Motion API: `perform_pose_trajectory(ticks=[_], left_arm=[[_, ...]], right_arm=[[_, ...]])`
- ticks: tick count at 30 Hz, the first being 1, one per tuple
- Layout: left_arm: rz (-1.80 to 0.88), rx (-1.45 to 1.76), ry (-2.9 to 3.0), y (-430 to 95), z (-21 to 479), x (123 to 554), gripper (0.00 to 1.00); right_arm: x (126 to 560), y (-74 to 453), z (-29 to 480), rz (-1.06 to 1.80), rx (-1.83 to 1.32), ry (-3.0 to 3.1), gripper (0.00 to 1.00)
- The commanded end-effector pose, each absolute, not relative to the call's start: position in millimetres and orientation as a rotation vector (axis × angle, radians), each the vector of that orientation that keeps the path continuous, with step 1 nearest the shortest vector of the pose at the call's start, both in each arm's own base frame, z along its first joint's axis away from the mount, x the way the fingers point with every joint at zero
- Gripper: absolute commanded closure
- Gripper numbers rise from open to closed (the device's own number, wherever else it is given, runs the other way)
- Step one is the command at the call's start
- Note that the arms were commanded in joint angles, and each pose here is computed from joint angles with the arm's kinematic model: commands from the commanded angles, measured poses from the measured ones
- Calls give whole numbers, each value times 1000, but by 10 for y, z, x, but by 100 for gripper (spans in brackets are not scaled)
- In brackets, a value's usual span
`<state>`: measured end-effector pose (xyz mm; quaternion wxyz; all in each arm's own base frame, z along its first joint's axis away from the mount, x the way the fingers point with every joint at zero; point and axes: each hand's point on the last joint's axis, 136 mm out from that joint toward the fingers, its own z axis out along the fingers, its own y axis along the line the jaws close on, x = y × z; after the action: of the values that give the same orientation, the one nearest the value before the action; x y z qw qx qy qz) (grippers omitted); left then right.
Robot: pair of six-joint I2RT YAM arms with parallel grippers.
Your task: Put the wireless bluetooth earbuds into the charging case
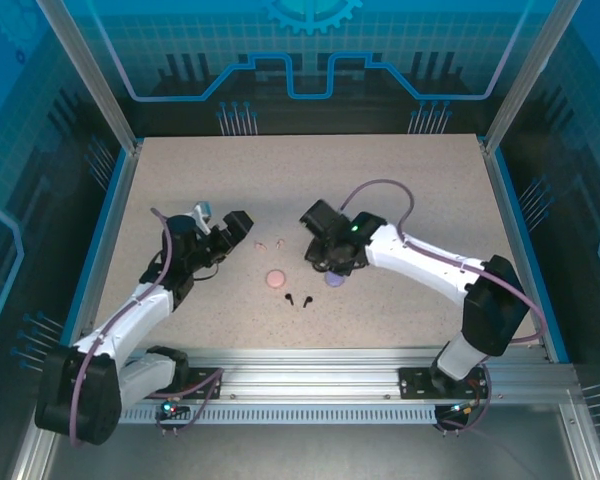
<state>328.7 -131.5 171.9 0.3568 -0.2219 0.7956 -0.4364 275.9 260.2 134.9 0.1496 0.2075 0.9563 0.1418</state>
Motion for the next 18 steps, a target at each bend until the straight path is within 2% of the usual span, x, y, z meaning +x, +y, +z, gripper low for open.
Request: perform_pose_trajectory(ticks=[1, 10, 14, 18], left_arm=[[-1221, -405, 1978, -1622, 1877, 3268, 1], [-1237, -83, 1946, -2250, 1891, 3176, 5], [-1227, -44, 1947, -2376, 1853, 3218, 11], [-1231, -45, 1944, -2453, 1808, 3284, 22]], right_arm=[[3046, 2608, 1525, 531, 648, 2714, 61], [3499, 2746, 1562, 779, 868, 2674, 61], [3569, 2888, 1560, 840, 898, 2680, 61], [3600, 2978, 1572, 863, 908, 2683, 61]])
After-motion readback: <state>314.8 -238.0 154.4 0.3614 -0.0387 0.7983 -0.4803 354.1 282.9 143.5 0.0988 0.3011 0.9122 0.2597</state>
